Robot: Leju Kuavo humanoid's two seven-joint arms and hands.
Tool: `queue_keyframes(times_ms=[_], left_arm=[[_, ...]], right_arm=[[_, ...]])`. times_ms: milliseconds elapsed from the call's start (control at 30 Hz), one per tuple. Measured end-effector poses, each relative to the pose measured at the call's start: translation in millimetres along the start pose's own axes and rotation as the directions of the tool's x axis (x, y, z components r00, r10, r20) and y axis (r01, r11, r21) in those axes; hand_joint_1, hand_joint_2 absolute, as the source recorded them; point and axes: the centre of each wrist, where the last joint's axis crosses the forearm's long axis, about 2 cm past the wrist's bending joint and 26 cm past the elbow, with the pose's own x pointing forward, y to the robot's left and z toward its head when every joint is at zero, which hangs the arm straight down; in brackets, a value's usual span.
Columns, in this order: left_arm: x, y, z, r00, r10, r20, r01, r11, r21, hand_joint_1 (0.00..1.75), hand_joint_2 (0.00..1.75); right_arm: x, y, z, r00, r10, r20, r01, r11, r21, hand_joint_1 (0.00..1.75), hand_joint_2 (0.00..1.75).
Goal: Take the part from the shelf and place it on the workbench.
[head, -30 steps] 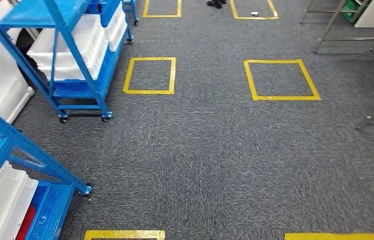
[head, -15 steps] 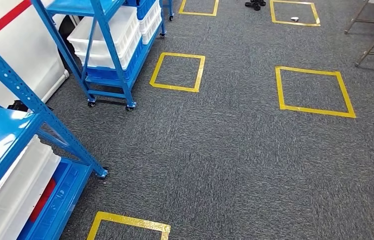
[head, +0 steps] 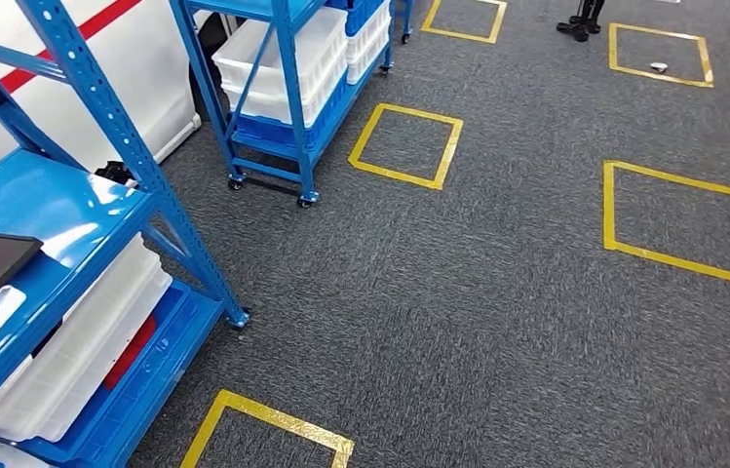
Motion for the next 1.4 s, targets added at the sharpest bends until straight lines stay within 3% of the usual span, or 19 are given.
queue_keyframes(times_ms=[133,300,900,1400], left_arm=[[-1.3,-1.1,0.6,1.0,0.002,0.011,-0.002,1.0,-0.002,0.0,0.0],[-1.0,-3.0,0.6,1.0,0.004,0.022,-0.004,1.0,-0.008,0.0,0.0],[-0.6,-5.6,0.8,1.0,0.007,0.026,-0.007,1.0,-0.019,0.0,0.0],[-3.3,-6.9,1.9,1.0,0.009,0.026,-0.008,1.0,-0.025,0.0,0.0]], right_arm=[[-0.4,-2.2,-0.6,0.968,-0.249,-0.013,0.249,0.968,-0.018,0.0,0.0],[-3.3,-1.3,-0.2,0.945,-0.325,-0.033,0.325,0.945,-0.025,0.0,0.0],[-2.2,2.8,0.8,0.927,-0.371,-0.049,0.371,0.928,-0.024,0.0,0.0],[-4.4,4.2,1.1,0.942,-0.334,-0.03,0.334,0.942,0.01,0.0,0.0]])
